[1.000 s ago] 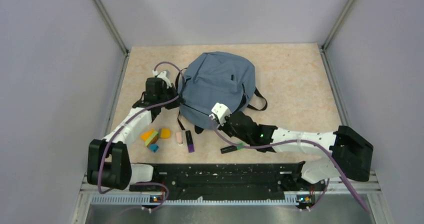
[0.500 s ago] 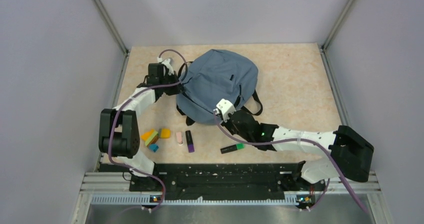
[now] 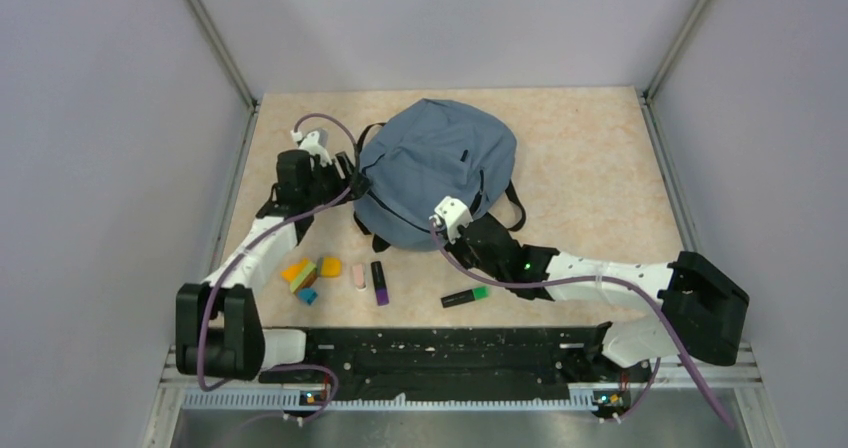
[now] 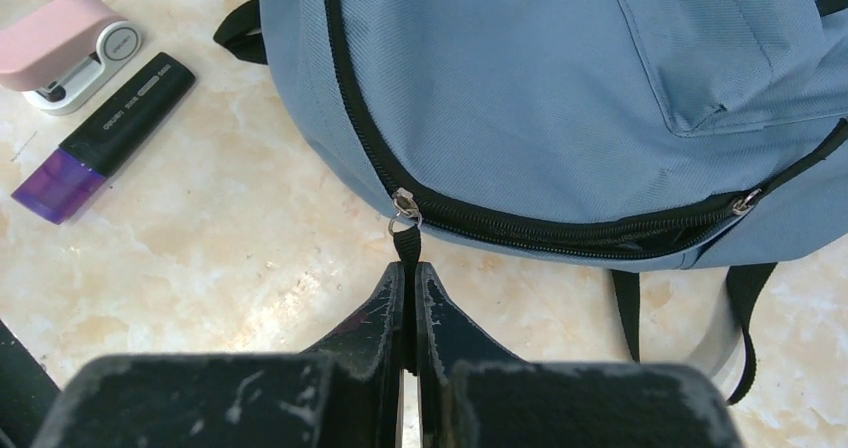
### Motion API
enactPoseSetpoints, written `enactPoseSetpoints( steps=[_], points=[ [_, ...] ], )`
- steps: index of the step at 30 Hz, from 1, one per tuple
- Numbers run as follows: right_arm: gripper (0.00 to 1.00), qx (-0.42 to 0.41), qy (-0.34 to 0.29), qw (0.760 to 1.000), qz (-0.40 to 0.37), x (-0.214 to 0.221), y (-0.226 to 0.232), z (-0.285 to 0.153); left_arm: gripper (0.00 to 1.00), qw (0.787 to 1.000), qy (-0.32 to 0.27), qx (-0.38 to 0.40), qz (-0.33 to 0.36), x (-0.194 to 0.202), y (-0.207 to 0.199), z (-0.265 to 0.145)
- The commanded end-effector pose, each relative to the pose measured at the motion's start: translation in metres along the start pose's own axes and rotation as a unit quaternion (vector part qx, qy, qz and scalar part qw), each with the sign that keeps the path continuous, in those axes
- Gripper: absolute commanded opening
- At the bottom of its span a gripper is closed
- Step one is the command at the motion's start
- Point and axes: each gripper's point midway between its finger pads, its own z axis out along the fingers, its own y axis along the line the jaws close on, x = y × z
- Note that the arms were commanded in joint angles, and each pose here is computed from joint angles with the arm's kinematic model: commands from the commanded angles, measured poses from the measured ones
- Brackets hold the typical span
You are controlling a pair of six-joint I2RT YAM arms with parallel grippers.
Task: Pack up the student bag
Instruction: Zip the student bag at the center of the board.
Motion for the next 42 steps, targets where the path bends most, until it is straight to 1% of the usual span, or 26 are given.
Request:
enactPoseSetpoints(
  steps=[1,6,10,16,23,31,36,38,42],
  points=[
    [0.0,-0.006,-0.025,0.999,0.021,-0.013,0.001,0.003,0.66,0.999,-0.029,0.033,-0.014,0.003,-0.024,-0.021],
    [0.0,-0.017,-0.026,0.999,0.026,-0.015,0.007,0.008,0.63,0.996,-0.034,0.075,-0.045,0.027,-0.047,-0.037],
    [0.0,-0.024,-0.025,0.999,0.03,-0.014,0.011,0.012,0.63,0.994,-0.036,0.089,-0.044,0.037,-0.069,-0.041],
    [0.0,-0.024,-0.023,0.999,0.03,-0.013,0.011,0.012,0.64,0.992,0.002,0.106,-0.063,0.067,-0.09,-0.03],
    [0.0,-0.024,-0.025,0.999,0.03,-0.014,0.011,0.011,0.65,0.991,0.036,0.099,-0.082,0.094,-0.09,-0.016],
    [0.0,-0.026,-0.022,0.999,0.029,-0.01,0.012,0.012,0.67,0.992,0.042,0.088,-0.083,0.099,-0.085,-0.01],
    [0.0,-0.026,-0.026,0.999,0.03,-0.011,0.012,0.01,0.66,0.992,0.055,0.078,-0.084,0.106,-0.079,-0.002],
    [0.0,-0.023,-0.024,0.999,0.03,-0.01,0.01,0.01,0.61,0.992,0.057,0.078,-0.085,0.108,-0.079,-0.001],
    [0.0,-0.008,-0.019,0.999,0.027,-0.004,0.005,0.009,0.29,0.992,0.053,0.079,-0.083,0.105,-0.08,-0.002]
  ],
)
